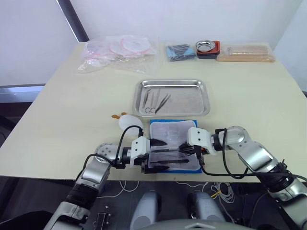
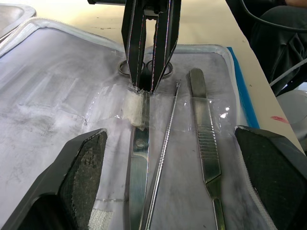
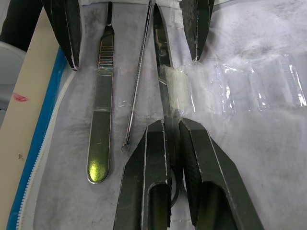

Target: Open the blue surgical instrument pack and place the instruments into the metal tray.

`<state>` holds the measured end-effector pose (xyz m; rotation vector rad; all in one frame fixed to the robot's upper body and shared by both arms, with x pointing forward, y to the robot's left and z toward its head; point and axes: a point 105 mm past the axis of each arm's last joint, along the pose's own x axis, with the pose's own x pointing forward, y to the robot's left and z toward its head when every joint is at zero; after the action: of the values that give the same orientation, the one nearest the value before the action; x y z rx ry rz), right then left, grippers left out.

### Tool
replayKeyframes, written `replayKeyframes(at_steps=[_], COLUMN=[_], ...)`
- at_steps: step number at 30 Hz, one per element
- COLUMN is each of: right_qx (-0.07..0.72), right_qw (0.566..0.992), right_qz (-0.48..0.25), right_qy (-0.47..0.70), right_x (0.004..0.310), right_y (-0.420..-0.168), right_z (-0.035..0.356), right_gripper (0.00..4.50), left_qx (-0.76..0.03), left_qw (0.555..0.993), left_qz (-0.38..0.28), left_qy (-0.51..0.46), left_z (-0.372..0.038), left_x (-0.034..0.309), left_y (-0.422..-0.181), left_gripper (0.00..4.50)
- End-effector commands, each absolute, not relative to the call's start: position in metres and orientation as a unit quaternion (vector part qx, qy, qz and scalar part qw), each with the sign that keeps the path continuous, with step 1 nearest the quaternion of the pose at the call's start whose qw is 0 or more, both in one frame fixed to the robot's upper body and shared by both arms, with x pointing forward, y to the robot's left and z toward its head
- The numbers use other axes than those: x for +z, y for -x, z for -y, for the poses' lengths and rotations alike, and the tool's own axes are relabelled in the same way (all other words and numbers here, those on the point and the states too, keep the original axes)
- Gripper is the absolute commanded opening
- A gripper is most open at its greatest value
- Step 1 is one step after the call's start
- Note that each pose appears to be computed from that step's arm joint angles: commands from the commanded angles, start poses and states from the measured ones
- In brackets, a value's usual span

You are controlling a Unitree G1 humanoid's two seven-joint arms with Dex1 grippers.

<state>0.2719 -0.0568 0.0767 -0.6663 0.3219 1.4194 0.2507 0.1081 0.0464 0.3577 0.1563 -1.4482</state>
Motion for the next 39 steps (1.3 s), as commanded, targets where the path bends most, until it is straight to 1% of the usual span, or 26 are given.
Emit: replayKeyframes(at_steps=[1, 7, 12, 18, 26, 36, 39], right_qx=[0.623, 0.631, 0.631, 0.625, 0.614, 0.599, 0.594], right_qw=[0.702, 0.698, 0.68, 0.669, 0.652, 0.65, 0.657], right_qz=[-0.147, -0.116, -0.112, -0.117, -0.138, -0.15, -0.158], right_qy=[0.312, 0.318, 0.355, 0.384, 0.422, 0.443, 0.437], right_x=[0.077, 0.092, 0.101, 0.11, 0.112, 0.12, 0.125], right_y=[-0.276, -0.274, -0.272, -0.272, -0.271, -0.269, -0.268], right_z=[0.064, 0.056, 0.056, 0.057, 0.074, 0.1, 0.112], right_gripper=[0.04, 0.04, 0.04, 0.04, 0.04, 0.04, 0.04], left_qx=[-0.656, -0.656, -0.655, -0.657, -0.656, -0.654, -0.653], left_qw=[0.718, 0.719, 0.717, 0.715, 0.715, 0.716, 0.717], left_qz=[-0.178, -0.178, -0.183, -0.184, -0.184, -0.188, -0.187], left_qy=[-0.15, -0.149, -0.152, -0.154, -0.155, -0.159, -0.157], left_z=[-0.121, -0.119, -0.119, -0.12, -0.119, -0.12, -0.119], left_x=[0.002, 0.002, -0.001, -0.004, -0.006, -0.008, -0.008], left_y=[-0.232, -0.232, -0.231, -0.23, -0.229, -0.228, -0.227], left_gripper=[4.5, 4.5, 4.5, 4.5, 4.5, 4.5, 4.5])
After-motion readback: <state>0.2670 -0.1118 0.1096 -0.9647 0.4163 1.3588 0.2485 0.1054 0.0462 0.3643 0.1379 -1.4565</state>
